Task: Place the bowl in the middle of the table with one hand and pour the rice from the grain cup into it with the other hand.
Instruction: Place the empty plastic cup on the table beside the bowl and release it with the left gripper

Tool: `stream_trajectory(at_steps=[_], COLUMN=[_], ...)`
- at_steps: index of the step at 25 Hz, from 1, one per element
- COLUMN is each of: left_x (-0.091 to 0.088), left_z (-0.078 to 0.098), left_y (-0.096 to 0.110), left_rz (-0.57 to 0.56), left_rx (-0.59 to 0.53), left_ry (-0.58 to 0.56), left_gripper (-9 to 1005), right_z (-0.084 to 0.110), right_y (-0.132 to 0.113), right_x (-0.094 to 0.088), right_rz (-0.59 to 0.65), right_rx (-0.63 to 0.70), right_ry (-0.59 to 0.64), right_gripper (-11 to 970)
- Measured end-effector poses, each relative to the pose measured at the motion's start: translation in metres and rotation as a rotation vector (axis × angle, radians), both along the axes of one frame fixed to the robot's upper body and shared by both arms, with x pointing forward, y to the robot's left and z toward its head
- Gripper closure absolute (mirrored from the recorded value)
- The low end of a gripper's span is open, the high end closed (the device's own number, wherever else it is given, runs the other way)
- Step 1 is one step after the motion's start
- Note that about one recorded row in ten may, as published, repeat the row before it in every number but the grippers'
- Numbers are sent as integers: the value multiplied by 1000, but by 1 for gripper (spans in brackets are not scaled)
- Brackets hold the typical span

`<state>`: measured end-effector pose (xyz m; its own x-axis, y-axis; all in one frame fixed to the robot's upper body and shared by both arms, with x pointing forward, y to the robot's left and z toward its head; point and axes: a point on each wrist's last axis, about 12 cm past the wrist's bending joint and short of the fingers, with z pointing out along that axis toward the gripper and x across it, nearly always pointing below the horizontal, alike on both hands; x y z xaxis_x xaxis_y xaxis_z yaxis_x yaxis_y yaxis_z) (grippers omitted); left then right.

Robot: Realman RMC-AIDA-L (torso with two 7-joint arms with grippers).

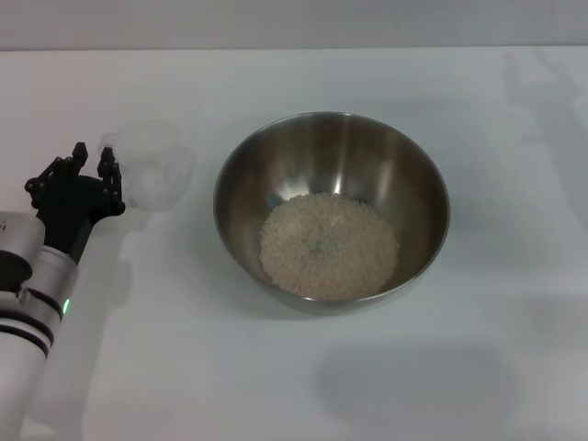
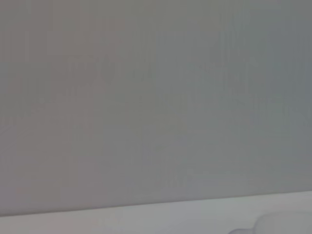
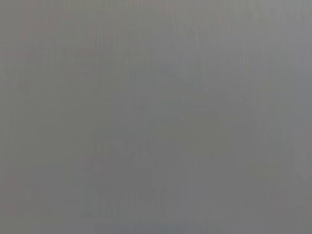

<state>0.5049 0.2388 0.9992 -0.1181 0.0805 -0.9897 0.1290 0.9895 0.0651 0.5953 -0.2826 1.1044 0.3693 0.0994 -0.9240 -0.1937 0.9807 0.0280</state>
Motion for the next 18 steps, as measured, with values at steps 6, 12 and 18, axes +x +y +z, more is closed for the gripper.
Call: stream_trajectory(at_steps=[6,12,18], left_x=[-15,-22,-19], left_z=[-3,-2,-5], left_y=[7,6,4], left_rz=[24,-14,-33], left_rx=[-3,9,11], left_ry=[-17,-46,-9], left_gripper=[705,682,659], right_z=[1,1,0], right_y=[1,0,1], right_x=[1,1,0], right_rz=[0,-4,-5], right_rx=[-2,-1,2], right_ry=[-2,-4,-3], right_gripper=[407,402,397])
